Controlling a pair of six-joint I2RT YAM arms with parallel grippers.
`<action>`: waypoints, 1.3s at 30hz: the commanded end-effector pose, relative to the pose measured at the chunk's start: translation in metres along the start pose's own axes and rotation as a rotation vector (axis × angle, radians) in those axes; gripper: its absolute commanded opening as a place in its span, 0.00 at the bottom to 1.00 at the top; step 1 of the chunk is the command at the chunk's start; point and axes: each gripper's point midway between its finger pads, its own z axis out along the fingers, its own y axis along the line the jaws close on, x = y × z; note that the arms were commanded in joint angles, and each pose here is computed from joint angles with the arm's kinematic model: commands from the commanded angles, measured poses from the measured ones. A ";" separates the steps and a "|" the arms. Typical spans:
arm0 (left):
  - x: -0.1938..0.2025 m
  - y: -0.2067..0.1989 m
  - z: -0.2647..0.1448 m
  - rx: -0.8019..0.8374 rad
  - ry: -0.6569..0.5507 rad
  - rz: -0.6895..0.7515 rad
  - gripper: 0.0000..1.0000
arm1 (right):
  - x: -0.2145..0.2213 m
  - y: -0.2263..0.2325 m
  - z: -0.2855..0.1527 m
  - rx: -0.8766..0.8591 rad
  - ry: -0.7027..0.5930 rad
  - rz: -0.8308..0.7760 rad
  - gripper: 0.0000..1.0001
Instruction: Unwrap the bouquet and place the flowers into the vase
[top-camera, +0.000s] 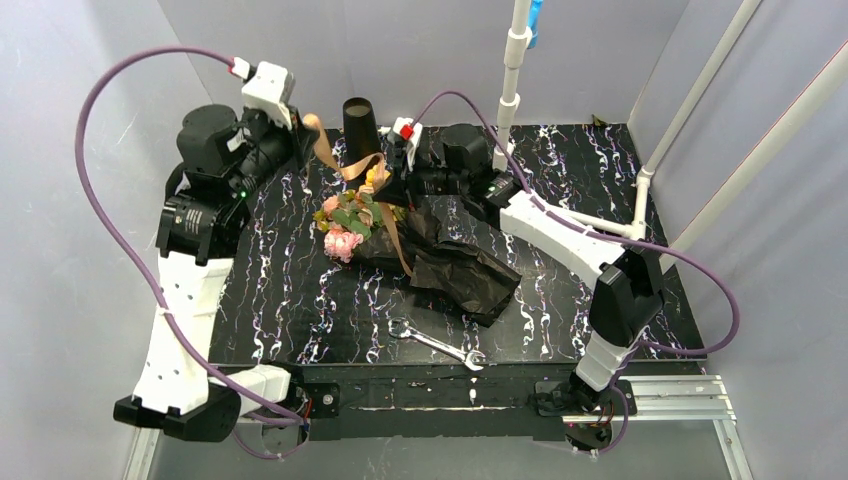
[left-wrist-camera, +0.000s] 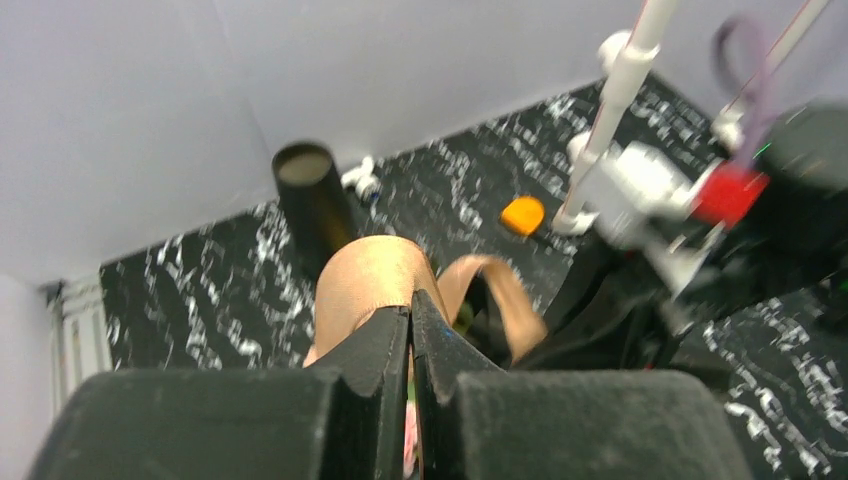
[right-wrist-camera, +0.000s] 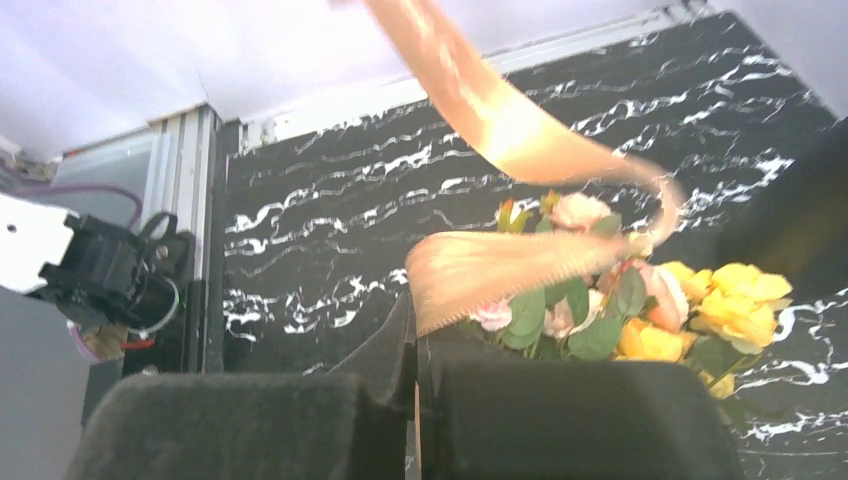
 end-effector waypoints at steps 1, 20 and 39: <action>0.065 0.025 -0.015 -0.126 0.195 0.021 0.00 | -0.084 0.012 -0.025 0.049 -0.160 -0.052 0.01; 0.163 -0.044 -0.045 0.219 0.302 -0.068 0.52 | -0.254 0.032 -0.086 0.103 -0.476 -0.207 0.01; 0.047 -0.063 0.023 0.435 -0.103 -0.006 0.98 | -0.300 0.064 -0.108 0.020 -0.581 -0.282 0.01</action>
